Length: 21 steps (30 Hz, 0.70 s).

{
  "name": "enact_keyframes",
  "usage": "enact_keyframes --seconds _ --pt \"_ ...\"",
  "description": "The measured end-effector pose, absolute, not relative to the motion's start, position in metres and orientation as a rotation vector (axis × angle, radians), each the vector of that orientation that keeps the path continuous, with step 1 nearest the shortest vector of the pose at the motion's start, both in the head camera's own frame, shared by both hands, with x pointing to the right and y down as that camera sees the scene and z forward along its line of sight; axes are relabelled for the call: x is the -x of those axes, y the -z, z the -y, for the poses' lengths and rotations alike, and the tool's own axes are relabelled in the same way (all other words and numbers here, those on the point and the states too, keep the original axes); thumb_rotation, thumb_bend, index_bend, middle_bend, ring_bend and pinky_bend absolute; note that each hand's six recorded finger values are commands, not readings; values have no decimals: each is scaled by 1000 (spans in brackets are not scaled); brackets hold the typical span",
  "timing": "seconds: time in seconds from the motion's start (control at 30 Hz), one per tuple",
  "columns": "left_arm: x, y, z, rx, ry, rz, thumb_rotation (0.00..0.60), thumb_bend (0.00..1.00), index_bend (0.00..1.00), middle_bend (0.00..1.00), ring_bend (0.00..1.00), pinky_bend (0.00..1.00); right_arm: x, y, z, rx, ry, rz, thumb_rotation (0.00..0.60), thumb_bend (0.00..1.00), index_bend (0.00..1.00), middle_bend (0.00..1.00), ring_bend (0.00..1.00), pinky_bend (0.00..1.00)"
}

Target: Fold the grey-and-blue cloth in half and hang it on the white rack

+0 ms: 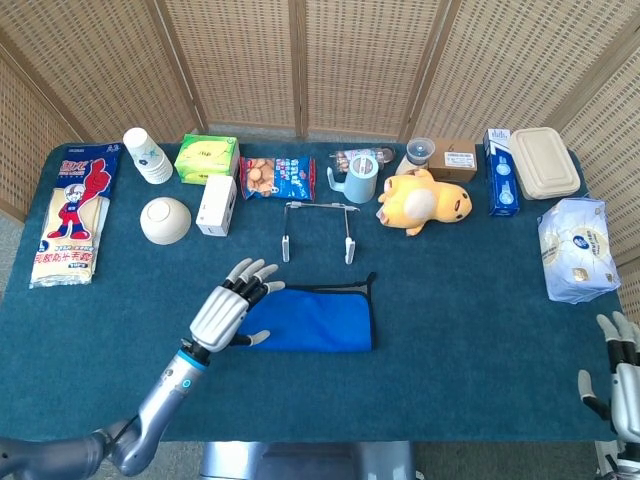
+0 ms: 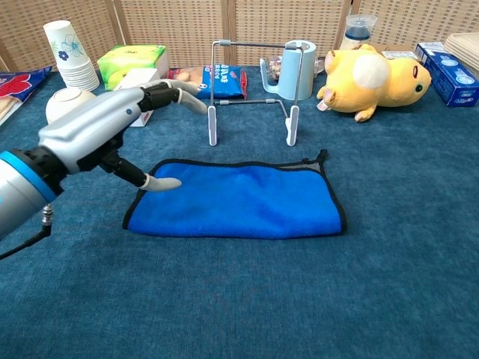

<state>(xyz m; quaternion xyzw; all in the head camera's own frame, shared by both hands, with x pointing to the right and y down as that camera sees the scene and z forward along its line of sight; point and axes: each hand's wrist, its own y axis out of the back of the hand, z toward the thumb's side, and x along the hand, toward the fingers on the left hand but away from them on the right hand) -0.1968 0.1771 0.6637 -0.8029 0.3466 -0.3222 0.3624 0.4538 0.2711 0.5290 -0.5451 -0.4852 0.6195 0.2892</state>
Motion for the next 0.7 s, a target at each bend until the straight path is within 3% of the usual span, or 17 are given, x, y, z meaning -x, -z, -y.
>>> enact_keyframes --seconds 0.3,0.7 --pt "229 -639 -182 2020 873 -910 600 259 240 162 0 0 -428 -537 -247 1594 -1573 1216 600 338 2 0 0 0" --pt "296 -585 -188 1889 935 -1050 600 258 261 181 0 13 -365 -574 -196 1865 -1435 985 600 266 43 3 0 0"
